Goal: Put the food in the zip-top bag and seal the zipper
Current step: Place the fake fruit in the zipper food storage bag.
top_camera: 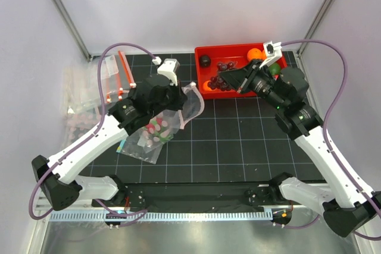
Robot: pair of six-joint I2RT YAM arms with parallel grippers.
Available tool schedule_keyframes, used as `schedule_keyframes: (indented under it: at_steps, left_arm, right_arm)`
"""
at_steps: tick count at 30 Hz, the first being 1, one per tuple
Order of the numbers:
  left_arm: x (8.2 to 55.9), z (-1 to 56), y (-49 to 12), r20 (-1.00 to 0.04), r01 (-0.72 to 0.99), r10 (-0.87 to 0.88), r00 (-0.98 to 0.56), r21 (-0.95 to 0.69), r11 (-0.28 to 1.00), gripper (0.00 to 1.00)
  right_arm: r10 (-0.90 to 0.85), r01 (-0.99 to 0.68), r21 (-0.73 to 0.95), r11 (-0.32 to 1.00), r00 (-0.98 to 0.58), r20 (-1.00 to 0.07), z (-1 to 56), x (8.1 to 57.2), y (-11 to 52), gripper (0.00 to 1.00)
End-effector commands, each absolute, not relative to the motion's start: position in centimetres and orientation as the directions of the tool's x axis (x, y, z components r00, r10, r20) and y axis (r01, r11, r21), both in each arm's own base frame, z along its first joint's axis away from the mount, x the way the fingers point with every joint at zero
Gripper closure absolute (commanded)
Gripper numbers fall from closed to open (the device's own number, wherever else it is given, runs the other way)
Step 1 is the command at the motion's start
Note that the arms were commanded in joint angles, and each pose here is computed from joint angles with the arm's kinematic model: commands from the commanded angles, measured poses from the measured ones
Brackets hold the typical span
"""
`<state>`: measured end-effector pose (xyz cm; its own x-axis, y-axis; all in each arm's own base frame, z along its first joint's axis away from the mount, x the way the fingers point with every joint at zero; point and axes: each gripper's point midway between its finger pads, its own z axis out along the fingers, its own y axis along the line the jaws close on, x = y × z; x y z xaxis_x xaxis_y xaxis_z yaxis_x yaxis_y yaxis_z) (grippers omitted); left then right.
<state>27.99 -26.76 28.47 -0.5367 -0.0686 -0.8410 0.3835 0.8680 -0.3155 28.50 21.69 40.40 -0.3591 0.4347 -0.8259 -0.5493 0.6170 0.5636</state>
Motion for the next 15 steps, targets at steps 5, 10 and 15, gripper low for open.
schedule_keyframes:
  at_steps: [5,10,15]
  left_arm:
    - [25.8,35.9,-29.7,-0.821,0.497,-0.209,-0.531,-0.501,0.709,1.00]
    - [26.3,36.4,-30.0,-0.819,0.485,-0.228,-0.527,-0.510,0.710,1.00]
    - [27.0,34.8,-30.6,-0.813,0.473,-0.204,-0.546,-0.500,0.726,1.00]
  right_arm:
    - [0.487,-0.714,0.575,0.399,-0.367,-0.793,47.1,23.4,23.2,0.99]
    - [0.469,-0.719,0.604,0.344,-0.426,-0.773,46.3,23.0,24.9,0.99]
    - [0.443,-0.739,0.604,0.297,-0.454,-0.773,46.6,22.3,27.0,0.99]
